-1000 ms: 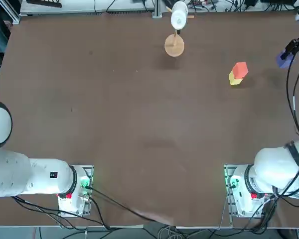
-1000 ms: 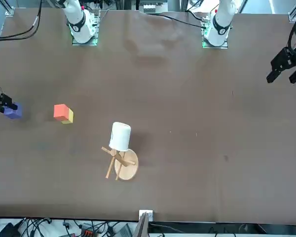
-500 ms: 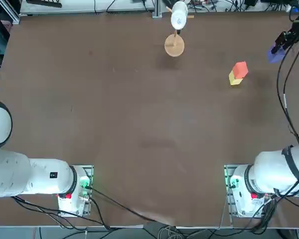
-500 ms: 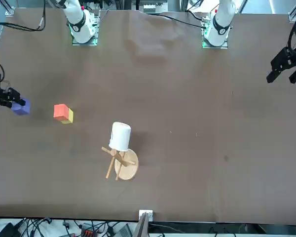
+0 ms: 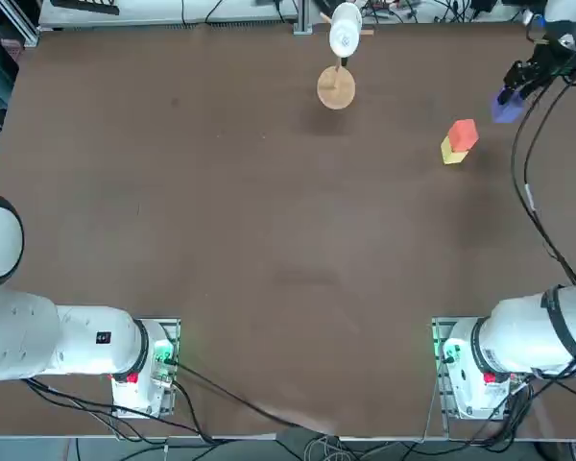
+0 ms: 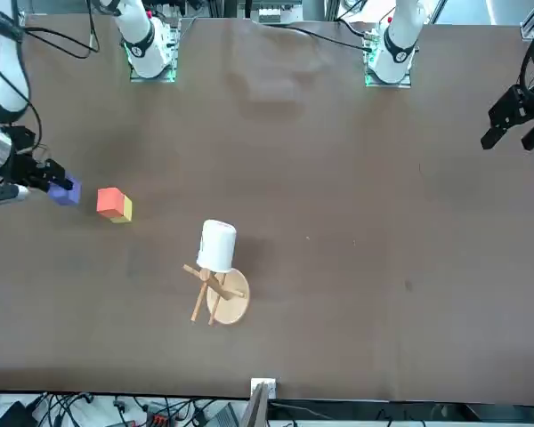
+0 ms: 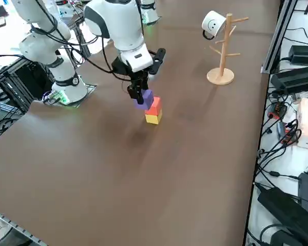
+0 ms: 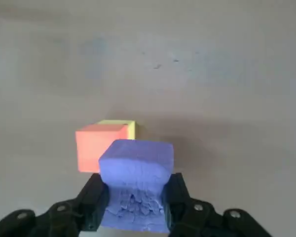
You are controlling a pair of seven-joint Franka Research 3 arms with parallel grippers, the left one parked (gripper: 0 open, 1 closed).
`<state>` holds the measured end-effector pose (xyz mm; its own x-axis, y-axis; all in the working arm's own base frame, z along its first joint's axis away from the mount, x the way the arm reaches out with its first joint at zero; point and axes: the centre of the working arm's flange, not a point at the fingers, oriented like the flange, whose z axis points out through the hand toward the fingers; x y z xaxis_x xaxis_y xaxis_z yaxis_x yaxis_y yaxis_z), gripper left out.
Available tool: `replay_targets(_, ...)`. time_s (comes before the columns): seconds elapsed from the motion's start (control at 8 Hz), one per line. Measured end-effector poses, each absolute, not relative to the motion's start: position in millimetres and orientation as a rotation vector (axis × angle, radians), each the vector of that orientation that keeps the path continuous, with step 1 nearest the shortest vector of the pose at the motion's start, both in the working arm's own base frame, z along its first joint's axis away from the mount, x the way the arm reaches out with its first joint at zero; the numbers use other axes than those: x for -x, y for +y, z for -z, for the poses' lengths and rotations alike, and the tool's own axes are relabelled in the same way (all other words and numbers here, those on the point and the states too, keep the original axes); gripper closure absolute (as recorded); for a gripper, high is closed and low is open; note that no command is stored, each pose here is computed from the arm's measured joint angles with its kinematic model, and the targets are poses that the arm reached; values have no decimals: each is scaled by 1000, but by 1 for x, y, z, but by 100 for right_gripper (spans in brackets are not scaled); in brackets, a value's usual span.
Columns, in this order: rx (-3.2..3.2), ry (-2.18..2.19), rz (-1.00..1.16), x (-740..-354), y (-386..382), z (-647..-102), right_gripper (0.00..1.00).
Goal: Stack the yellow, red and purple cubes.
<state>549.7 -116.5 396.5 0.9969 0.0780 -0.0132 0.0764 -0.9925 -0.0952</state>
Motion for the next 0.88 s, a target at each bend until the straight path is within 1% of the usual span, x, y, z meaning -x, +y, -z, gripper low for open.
replay_targets(0.38,3050,-35,-31,-551,-93,-387,40)
replay_targets(0.88,3051,-71,-39,-550,-75,-379,40)
